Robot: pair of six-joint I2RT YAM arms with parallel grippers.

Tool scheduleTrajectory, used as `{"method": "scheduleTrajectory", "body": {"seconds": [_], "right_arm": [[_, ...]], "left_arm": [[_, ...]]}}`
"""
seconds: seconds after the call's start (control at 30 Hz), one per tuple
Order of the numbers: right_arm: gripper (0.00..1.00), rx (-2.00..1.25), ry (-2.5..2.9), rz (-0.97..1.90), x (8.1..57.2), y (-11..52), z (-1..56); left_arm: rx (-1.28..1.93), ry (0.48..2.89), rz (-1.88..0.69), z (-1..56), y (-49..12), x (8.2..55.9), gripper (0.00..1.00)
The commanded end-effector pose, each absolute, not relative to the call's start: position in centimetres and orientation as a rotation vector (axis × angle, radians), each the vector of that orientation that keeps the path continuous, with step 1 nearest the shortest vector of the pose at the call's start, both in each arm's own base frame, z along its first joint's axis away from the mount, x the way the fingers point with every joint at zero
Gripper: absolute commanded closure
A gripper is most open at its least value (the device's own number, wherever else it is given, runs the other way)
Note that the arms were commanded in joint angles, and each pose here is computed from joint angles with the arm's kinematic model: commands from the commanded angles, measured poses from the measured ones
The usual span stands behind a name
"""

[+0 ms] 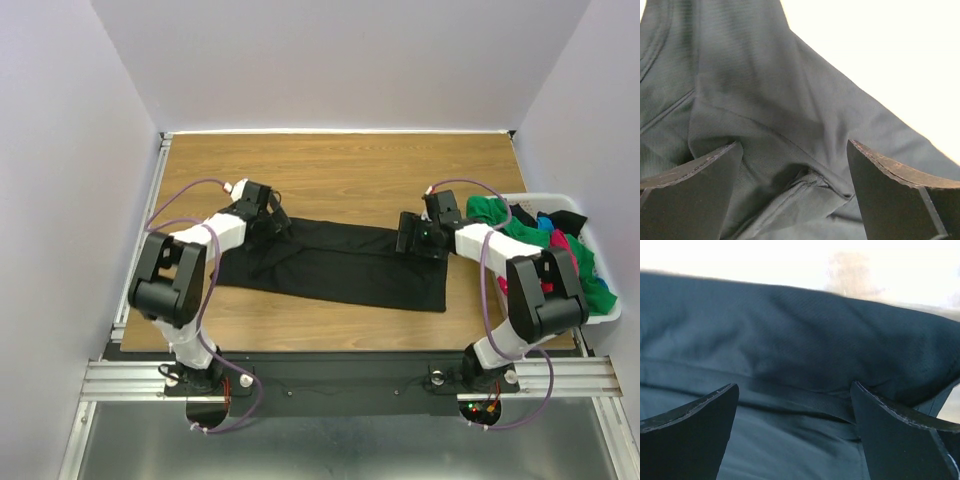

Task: Fold and stack the t-shirts
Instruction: Fold the tshirt

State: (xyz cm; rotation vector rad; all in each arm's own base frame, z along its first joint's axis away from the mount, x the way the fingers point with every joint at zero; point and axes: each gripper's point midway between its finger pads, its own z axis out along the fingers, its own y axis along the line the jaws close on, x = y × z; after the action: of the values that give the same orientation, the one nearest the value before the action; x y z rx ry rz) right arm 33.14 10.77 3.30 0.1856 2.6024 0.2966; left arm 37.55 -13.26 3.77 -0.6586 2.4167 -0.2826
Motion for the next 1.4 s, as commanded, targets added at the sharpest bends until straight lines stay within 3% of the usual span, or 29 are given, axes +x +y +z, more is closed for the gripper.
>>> {"method": "scheduleTrajectory", "body": {"seconds": [0.0, 0.13, 0.33, 0.5, 0.57, 0.87, 1.17, 1.37], "right_arm": [[0.00, 0.251, 2.648, 0.273, 30.8, 10.3, 2.0], [0.00, 0.252, 2.689, 0.311, 28.0, 11.8, 0.9], [0.00, 0.121, 2.702, 0.467, 21.7, 18.8, 1.5], [0.00, -0.040, 2.716, 0.599, 15.5, 26.1, 1.4], [0.00, -0.136, 2.722, 0.642, 13.5, 29.0, 1.3], [0.00, -0.398, 2.688, 0.728, 8.7, 36.5, 2.5], [0.00, -0.782, 2.477, 0.941, 2.9, 41.7, 8.6], [0.00, -0.715, 2.457, 0.976, 2.0, 41.0, 10.2]], "left_arm": [[-0.606, 2.512, -0.169, 1.2, -12.8, 38.9, 0.02], [-0.542, 2.531, -0.175, 0.8, -14.2, 43.8, 0.02], [-0.388, 2.467, -0.230, 3.2, -17.8, 53.3, 0.02], [-0.268, 2.393, -0.489, 5.7, -23.5, 58.8, 0.02], [-0.248, 2.405, -0.529, 3.2, -25.5, 60.0, 0.02], [-0.363, 2.300, -0.585, 4.5, -26.6, 62.5, 0.01], [-0.442, 2.269, -0.559, 5.5, -25.6, 63.3, 0.01], [-0.367, 2.180, -0.639, 13.6, -26.4, 62.7, 0.01]]}}
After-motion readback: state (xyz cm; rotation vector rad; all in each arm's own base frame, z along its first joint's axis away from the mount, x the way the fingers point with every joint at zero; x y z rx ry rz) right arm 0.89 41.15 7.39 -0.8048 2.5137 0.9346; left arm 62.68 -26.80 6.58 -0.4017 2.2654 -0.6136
